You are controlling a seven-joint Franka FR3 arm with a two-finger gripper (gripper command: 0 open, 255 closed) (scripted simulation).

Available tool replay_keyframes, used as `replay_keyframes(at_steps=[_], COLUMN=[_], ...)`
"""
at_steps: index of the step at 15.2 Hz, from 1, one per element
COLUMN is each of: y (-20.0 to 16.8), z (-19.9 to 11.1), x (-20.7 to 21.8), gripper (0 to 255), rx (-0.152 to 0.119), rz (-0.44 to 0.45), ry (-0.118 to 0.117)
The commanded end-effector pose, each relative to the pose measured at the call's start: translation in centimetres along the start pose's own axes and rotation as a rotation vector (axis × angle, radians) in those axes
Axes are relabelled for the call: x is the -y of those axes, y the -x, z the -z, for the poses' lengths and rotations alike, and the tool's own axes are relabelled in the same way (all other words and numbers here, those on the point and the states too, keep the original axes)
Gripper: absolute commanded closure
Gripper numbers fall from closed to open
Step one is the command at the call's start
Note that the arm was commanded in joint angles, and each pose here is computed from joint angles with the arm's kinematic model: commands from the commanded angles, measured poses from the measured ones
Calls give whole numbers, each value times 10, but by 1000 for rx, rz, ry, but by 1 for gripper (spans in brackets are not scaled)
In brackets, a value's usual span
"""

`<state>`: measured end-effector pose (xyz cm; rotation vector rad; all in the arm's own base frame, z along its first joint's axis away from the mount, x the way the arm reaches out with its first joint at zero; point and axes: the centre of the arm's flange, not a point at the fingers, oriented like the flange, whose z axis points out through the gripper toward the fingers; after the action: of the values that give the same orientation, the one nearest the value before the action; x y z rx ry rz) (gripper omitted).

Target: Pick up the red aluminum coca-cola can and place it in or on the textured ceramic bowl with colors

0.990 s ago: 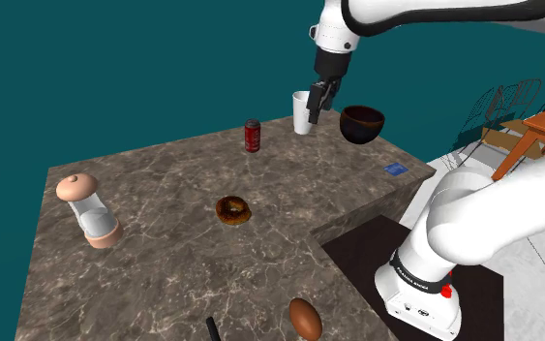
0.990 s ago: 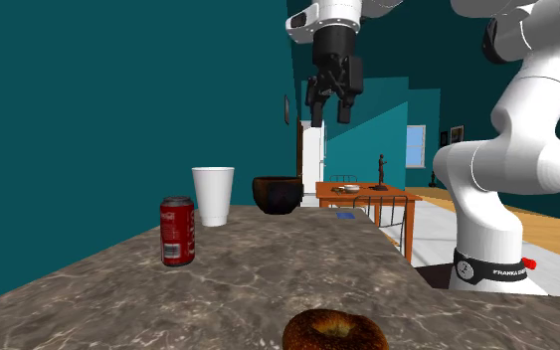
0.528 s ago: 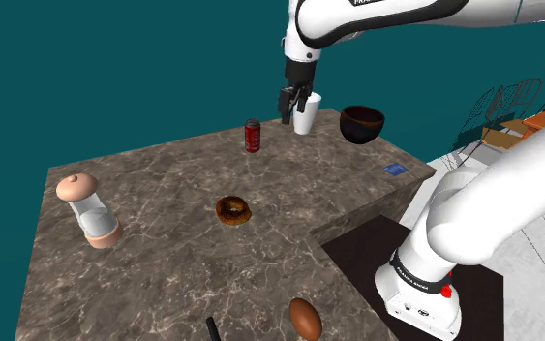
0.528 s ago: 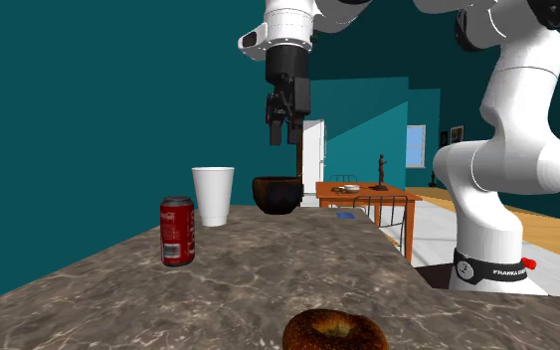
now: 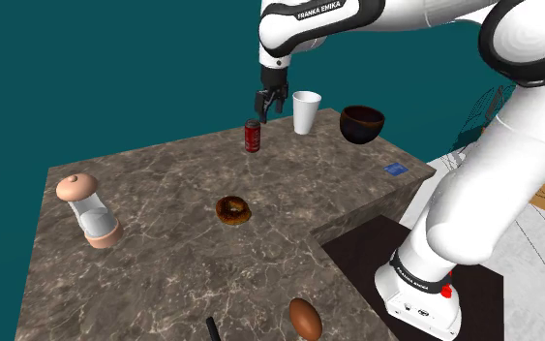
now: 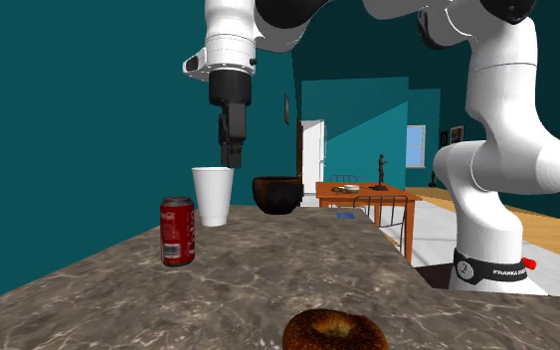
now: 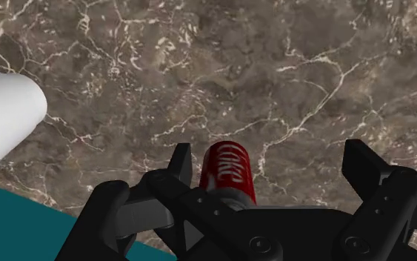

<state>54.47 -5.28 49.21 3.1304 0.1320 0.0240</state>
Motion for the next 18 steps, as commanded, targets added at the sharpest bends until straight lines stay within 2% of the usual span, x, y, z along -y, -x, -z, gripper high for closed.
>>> replay_keyframes(at_steps=[1, 8, 15, 18], y=[-25, -102, -102, -101], z=[-14, -52, -88, -92], x=[-6, -29, -29, -29], gripper=[0, 0, 0, 0], rx=[4, 16, 16, 16], rz=[-5, -23, -23, -23], ry=[-2, -11, -11, -11])
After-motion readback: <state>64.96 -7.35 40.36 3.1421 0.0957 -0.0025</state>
